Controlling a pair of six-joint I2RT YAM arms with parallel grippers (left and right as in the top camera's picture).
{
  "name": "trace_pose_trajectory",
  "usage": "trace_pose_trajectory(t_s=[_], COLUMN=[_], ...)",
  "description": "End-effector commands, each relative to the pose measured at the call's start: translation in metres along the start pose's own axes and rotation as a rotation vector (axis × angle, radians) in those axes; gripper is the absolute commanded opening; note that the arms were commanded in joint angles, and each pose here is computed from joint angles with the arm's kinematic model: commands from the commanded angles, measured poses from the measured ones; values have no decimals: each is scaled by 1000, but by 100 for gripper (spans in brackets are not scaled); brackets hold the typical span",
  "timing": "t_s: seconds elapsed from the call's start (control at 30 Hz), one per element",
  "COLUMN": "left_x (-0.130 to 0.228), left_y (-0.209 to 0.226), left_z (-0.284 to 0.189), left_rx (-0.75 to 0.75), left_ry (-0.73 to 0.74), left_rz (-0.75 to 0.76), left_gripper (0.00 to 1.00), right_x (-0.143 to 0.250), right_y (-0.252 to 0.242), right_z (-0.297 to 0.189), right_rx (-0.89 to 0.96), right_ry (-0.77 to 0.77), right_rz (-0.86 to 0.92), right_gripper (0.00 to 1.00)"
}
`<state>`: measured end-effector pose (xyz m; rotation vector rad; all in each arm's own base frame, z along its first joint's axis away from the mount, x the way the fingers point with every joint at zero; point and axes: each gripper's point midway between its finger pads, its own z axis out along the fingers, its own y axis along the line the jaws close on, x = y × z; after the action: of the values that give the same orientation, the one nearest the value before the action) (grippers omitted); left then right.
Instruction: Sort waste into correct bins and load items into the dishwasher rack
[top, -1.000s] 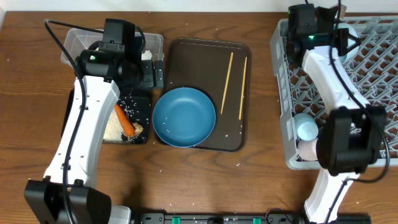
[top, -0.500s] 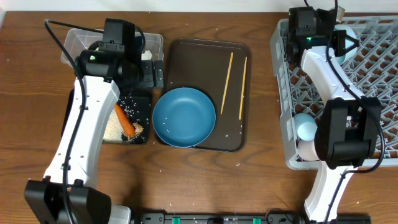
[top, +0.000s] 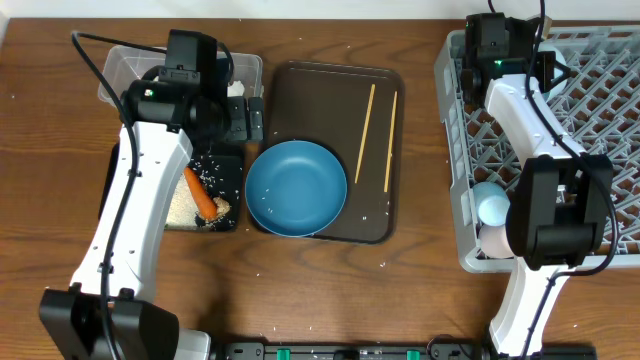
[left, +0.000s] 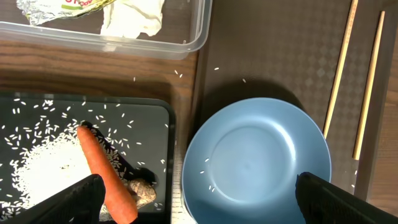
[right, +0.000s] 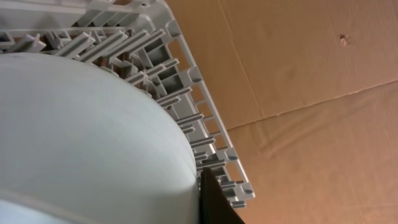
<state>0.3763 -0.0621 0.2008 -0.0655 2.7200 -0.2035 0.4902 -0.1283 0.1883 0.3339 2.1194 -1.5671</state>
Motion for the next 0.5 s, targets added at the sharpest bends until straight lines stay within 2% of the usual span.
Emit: trace_pose_trajectory(t_s=[0.0, 0.47], left_x=[0, 0], left_y=[-1, -1], left_z=[1, 1], left_rx=[2, 2], left_ry=[6, 6], left_rz=[11, 11], left_gripper=[98, 98], right_x=[8, 30], right_y=[6, 11], right_z=[5, 16], right_rx=[-12, -4], right_ry=[17, 60], right_rz=[36, 55], right_gripper=[1, 1])
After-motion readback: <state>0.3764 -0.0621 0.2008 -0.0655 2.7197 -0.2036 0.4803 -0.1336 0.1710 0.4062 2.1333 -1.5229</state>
